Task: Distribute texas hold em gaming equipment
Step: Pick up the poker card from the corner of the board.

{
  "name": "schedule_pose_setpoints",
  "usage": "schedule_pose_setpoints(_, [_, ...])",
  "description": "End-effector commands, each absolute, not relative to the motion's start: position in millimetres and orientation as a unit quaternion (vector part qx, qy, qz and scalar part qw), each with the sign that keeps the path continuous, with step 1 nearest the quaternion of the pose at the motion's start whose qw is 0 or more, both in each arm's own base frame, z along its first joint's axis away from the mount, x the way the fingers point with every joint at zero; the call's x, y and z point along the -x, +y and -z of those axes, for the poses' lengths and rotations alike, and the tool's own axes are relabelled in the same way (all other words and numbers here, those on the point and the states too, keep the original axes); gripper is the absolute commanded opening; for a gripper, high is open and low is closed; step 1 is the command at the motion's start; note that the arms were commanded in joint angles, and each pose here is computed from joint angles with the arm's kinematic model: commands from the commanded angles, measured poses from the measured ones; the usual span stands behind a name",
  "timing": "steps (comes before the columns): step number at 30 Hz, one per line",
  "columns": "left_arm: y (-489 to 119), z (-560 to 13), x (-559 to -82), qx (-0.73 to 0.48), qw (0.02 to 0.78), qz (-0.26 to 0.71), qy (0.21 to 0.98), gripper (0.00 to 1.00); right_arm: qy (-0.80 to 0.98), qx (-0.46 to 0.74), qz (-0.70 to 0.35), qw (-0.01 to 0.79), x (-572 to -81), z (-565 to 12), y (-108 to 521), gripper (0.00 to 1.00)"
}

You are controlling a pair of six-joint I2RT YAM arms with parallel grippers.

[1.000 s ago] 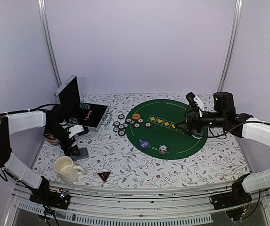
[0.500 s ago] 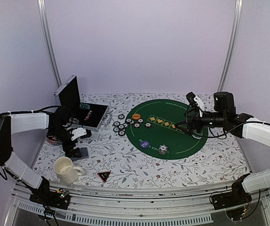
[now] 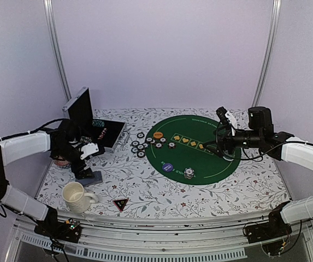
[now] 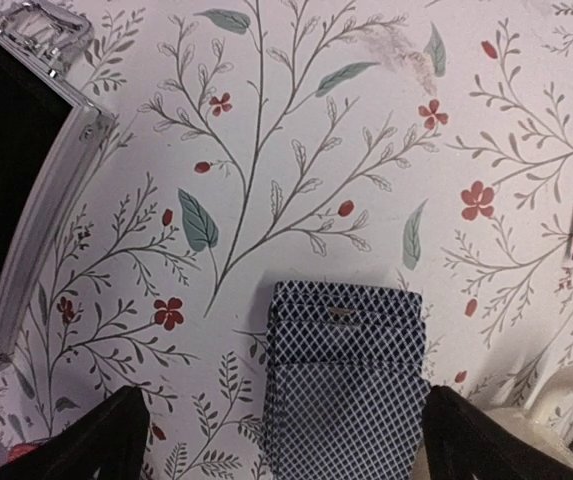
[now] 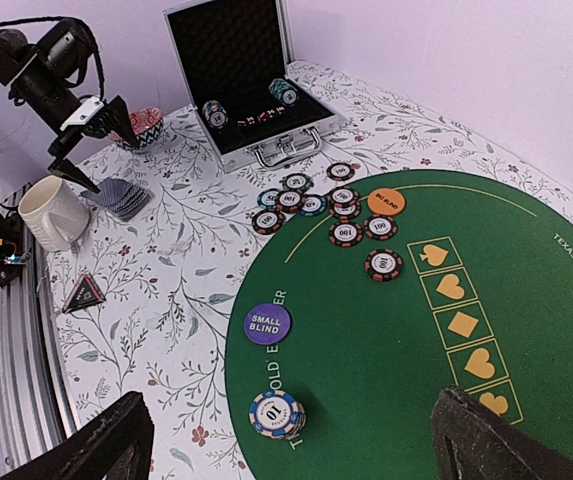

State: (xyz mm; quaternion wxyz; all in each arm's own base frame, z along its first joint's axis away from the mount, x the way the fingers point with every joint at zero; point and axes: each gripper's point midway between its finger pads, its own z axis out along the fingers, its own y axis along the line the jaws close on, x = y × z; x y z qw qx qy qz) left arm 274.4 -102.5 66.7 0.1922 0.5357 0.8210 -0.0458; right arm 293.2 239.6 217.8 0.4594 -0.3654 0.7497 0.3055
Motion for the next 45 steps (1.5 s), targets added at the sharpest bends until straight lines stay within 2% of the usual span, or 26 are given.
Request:
schedule_pose_setpoints(1, [-113,-78,-256,-0.561,0.213,0.065,0.797,0.98,0.74,0.373,-0.309,0.467,-289,-222,241,0.99])
schedule_pose_setpoints(6, [-103,-67,-258,-0.568,0.194,0.025,0.8,0.98,0.74,0.373,-0.309,0.467,-289,-223,241,0.99])
schedule_pose_setpoints(26, [-99,-29,-248,-0.58,0.119,0.028,0.805,0.98,0.739,0.375,-0.308,0.468,-287,-223,240,0.99])
schedule_pose_setpoints(45, [-94,-8,-256,-0.583,0.097,0.025,0.806,0.97,0.741,0.376,-0.309,0.462,-287,-219,240,0.99])
